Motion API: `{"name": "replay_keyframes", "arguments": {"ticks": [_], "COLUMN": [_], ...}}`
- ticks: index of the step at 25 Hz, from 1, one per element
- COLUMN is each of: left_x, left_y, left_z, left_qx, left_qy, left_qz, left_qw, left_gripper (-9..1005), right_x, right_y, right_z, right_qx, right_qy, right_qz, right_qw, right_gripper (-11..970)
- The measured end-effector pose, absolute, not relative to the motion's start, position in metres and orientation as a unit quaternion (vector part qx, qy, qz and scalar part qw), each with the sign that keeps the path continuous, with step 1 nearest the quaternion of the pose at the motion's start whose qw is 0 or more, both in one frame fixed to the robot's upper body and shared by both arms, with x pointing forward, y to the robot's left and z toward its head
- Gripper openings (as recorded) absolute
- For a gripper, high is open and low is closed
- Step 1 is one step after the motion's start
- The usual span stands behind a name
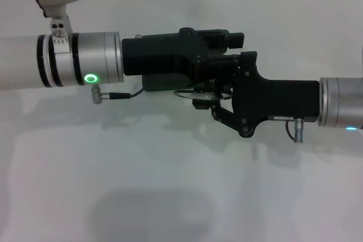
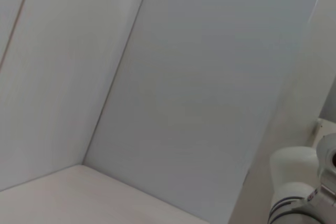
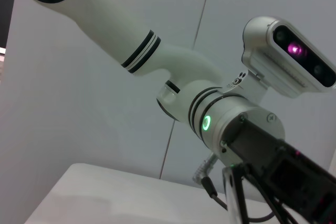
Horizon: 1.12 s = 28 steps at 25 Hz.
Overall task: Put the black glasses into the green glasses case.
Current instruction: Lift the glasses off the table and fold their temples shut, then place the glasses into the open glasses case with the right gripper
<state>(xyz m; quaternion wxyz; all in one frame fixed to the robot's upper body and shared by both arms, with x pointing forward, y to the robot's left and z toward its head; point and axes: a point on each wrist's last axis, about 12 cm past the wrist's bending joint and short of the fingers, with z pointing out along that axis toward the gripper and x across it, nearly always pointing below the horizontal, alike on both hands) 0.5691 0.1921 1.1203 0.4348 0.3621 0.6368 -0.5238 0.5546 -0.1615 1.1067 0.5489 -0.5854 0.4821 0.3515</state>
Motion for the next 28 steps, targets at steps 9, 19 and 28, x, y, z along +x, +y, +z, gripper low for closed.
{"name": "replay_keyframes", "arguments": {"ticks": [9,19,28], "left_x": [0.578,0.582,0.586], "left_y": [0.209,0.267,0.266], "left_z": [1.121,1.113,1.11], "left_qx": [0.316,0.206,0.201], "left_qy": [0.644,0.664,0.673], "left_qz": [-0.5,-0.408,-0.397], "left_qw": [0.486,0.592,0.59], "left_gripper": [603,602,603], "right_x": [0.557,0.59,0.584], "right_y": [-0.162,-0.122,-0.091], "right_z": [1.099,1.094,1.092], "right_qx": [-0.588,-0.606,-0.624], "right_qy": [0.499,0.577,0.569], "right_qz": [0.333,0.111,0.054], "right_qw": [0.542,0.537,0.533], "right_gripper": [107,107,108]}}
